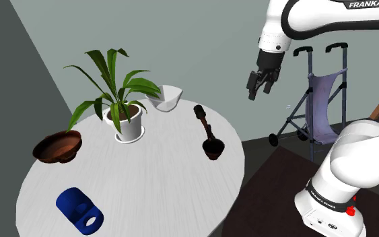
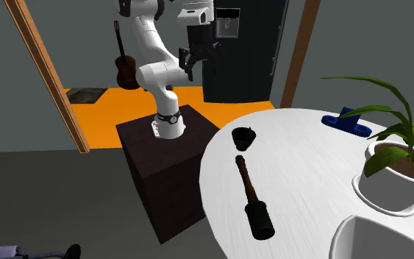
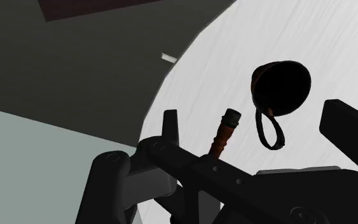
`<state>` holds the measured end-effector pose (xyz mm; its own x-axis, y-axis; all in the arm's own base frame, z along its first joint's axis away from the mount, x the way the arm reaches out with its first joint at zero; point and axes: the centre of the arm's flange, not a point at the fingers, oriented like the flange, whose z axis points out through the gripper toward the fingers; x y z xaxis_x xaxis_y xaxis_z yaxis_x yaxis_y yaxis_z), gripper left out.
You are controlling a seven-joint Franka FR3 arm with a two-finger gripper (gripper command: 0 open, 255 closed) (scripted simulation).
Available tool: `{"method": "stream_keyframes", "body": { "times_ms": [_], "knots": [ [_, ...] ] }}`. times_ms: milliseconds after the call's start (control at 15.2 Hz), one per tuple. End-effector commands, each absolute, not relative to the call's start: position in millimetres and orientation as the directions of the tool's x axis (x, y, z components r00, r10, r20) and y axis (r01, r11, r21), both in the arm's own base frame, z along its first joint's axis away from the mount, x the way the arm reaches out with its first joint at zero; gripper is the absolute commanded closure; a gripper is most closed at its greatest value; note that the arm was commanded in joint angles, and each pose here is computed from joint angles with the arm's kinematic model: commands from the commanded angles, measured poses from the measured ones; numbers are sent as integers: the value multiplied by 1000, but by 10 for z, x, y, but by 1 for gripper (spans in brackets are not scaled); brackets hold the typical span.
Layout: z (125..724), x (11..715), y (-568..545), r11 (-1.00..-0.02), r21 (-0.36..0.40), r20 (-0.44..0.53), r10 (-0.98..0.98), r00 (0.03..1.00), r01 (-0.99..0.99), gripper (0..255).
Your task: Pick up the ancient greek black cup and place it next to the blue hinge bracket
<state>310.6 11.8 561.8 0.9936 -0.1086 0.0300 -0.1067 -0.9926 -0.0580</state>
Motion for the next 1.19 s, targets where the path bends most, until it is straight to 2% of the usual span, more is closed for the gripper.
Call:
{"method": "stream_keyframes", "body": {
  "times_ms": [0,1122],
  "knots": [
    [5618,3106,118,-993,-58,30,-109,994,-107,0],
    [4017,4178,1070,-991,-82,150,-117,982,-106,0]
  ]
}}
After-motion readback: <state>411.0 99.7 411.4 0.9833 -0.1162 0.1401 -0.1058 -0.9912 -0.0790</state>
